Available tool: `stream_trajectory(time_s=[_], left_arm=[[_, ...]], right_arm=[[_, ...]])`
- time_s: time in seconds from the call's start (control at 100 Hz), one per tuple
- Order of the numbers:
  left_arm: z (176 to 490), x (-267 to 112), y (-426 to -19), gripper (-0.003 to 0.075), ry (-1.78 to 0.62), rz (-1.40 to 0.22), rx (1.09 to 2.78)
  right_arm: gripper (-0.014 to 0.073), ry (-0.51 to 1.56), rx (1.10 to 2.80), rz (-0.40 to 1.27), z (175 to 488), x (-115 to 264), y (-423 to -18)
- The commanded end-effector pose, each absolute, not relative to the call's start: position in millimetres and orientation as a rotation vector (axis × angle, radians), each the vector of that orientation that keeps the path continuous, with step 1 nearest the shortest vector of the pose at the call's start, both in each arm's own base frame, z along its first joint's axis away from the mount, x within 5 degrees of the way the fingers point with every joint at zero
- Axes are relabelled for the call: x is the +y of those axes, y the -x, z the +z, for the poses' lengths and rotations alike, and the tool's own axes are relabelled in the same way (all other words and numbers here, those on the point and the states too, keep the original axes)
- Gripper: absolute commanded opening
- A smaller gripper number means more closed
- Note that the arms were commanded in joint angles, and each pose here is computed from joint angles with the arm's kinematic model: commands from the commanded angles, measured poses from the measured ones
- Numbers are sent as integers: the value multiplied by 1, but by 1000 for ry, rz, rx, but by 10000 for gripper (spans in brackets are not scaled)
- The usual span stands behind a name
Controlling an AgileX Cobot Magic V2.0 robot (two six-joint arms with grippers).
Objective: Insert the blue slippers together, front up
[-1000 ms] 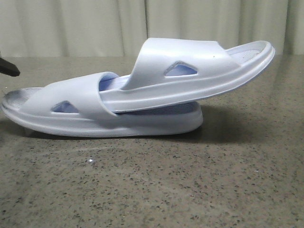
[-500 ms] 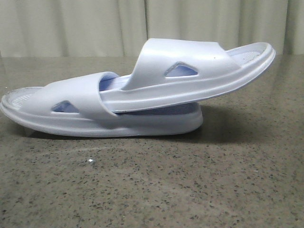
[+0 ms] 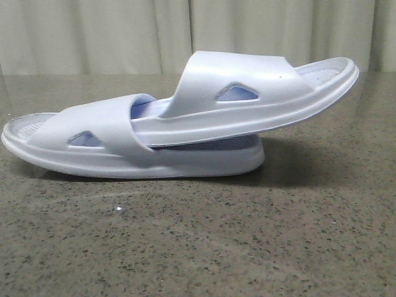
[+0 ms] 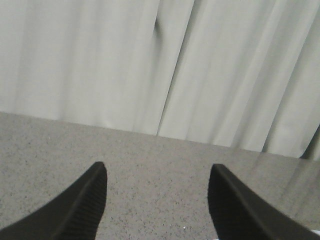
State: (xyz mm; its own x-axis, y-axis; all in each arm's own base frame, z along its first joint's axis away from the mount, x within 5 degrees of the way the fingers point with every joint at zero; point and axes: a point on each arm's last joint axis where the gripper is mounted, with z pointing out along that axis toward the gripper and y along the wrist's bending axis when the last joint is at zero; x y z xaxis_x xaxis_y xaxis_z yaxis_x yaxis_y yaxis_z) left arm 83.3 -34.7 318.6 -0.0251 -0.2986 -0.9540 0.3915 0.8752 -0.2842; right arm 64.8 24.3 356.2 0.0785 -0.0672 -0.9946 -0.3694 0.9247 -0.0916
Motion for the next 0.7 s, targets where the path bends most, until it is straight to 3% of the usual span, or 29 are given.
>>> stream_trajectory(time_s=[0.0,0.3,0.43,0.6,0.69], left_arm=[[324,-33,-72,394,-80,-553,1439],[291,-31,-55,394,-101,-518,1424],[279,-32,-56,394,-100,-525,1448],[275,-31,-57,385,-87,-517,1461],[275,-31,-57,333,-85,-515,1461]], right_arm=[[360,360,1373,219,359,18,-50],[360,294,1429,177,314,-10,-11],[360,298,1563,146,300,-9,-18],[360,300,1532,155,302,-8,-18],[345,300,1532,155,302,-8,-18]])
